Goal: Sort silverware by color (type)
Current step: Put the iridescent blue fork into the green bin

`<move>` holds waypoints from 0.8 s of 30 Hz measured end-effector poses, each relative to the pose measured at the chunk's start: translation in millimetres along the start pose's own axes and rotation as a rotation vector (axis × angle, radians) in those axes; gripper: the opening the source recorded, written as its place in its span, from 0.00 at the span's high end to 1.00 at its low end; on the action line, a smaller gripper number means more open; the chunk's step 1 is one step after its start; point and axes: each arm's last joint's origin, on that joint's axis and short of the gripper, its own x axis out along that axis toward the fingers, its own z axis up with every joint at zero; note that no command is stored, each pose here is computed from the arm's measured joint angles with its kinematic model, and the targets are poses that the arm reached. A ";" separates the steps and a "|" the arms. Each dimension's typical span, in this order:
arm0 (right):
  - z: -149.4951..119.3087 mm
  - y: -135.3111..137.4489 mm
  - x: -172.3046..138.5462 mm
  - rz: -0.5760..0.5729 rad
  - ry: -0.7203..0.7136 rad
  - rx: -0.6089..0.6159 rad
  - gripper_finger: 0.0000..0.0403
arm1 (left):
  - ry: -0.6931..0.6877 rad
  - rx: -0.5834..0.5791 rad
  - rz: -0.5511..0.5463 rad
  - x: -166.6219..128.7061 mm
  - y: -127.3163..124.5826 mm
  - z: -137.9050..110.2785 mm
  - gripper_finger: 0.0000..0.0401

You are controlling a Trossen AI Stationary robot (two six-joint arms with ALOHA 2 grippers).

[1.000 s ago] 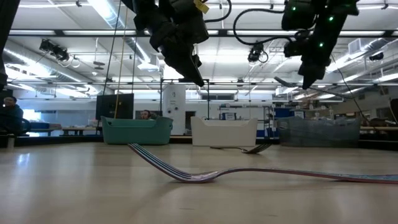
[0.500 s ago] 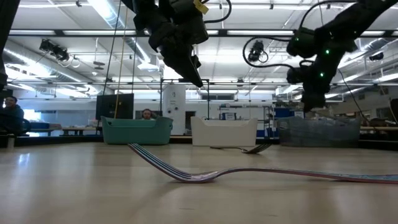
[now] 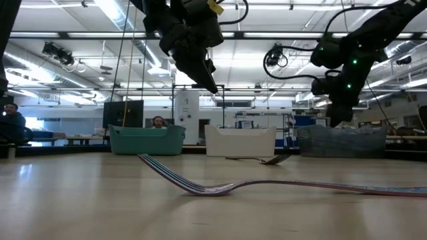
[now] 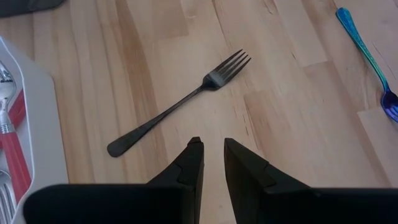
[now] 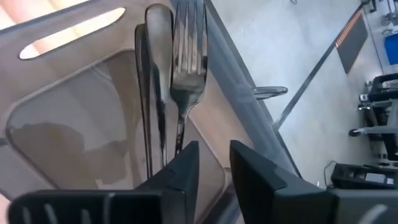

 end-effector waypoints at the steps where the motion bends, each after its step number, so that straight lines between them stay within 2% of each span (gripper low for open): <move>1: 0.2 0.4 -0.3 -0.005 0.000 -0.002 0.75 | 0.000 0.000 0.000 0.0 0.0 0.0 0.84; 8: 8.9 -1.1 -9.4 -0.165 -0.002 0.032 0.69 | 0.073 -0.021 -0.013 -0.4 -2.6 -6.7 0.84; 12: 22.4 -0.2 -23.4 -0.166 -0.050 0.052 0.69 | 0.131 -0.037 -0.037 1.1 -6.2 -14.3 0.84; 16: 36.5 1.9 -44.0 -0.119 -0.098 0.091 0.69 | 0.181 -0.040 -0.066 11.5 -14.9 -28.1 0.84; 19: 42.8 4.1 -60.3 -0.047 -0.107 0.166 0.69 | 0.223 -0.038 -0.093 20.3 -23.8 -40.3 0.84; 24: 47.6 13.2 -78.1 0.226 -0.095 0.318 0.69 | 0.210 -0.054 -0.108 30.5 -41.1 -39.8 0.84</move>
